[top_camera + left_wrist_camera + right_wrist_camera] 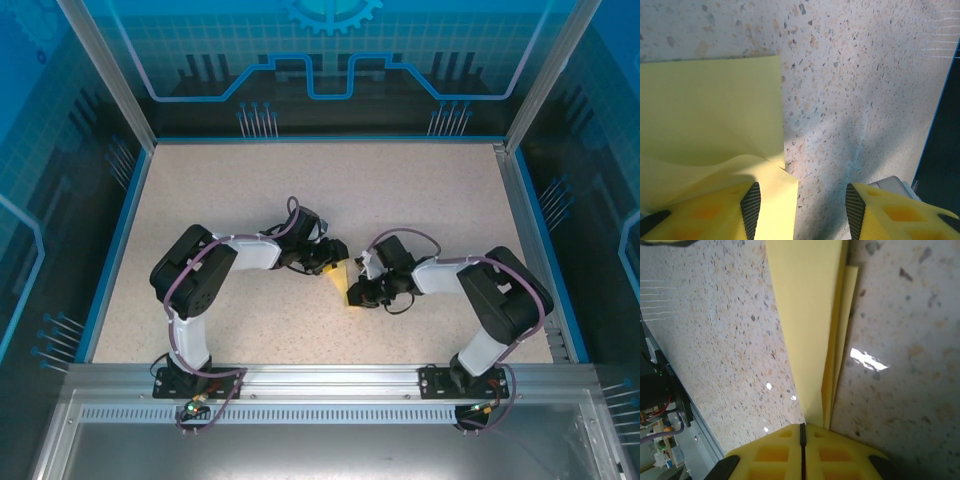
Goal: Fold a paper plane with a square sheet of paper (pick it up from the middle)
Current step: Fold the wing for the fifth time at the center of the table.
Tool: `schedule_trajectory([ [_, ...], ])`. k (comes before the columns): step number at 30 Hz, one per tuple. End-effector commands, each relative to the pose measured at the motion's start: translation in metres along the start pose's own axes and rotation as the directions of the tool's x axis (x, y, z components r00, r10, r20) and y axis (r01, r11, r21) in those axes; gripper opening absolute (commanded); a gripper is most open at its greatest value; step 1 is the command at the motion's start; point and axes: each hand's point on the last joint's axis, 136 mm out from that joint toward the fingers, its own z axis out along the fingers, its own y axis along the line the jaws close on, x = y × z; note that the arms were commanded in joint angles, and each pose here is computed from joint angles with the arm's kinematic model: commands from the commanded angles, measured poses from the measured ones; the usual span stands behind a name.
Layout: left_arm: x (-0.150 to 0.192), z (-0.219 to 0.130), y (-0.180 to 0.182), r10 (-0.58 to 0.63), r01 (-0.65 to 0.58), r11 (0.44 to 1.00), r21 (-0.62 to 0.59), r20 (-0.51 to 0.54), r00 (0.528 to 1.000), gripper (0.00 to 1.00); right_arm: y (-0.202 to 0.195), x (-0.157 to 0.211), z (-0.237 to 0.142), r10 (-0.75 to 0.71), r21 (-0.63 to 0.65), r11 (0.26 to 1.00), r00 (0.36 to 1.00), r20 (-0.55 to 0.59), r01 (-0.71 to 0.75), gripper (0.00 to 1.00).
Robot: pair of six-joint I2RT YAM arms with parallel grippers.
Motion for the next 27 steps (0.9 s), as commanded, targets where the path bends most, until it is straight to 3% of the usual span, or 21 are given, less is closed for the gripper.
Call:
schedule_trajectory([
  [1, -0.002, 0.003, 0.011, -0.008, 0.008, 0.999, -0.04, -0.01, 1.0, 0.52, -0.021, 0.033, -0.004, 0.067, 0.071, 0.996, 0.994, -0.087, -0.06, 0.08],
  [12, -0.001, 0.003, 0.013, -0.014, 0.014, 0.999, -0.044, -0.011, 1.0, 0.52, -0.041, 0.049, -0.004, 0.112, 0.124, 0.987, 0.988, -0.106, -0.099, 0.07],
  [21, -0.002, 0.003, 0.01, -0.01, 0.01, 0.999, -0.035, -0.012, 1.0, 0.52, 0.029, -0.01, -0.031, -0.043, -0.03, 0.999, 0.995, 0.088, 0.046, 0.11],
  [27, -0.002, 0.004, 0.011, -0.017, 0.017, 0.999, -0.035, -0.013, 1.0, 0.52, 0.045, -0.038, -0.02, -0.039, -0.045, 0.998, 0.986, 0.162, 0.047, 0.11],
])
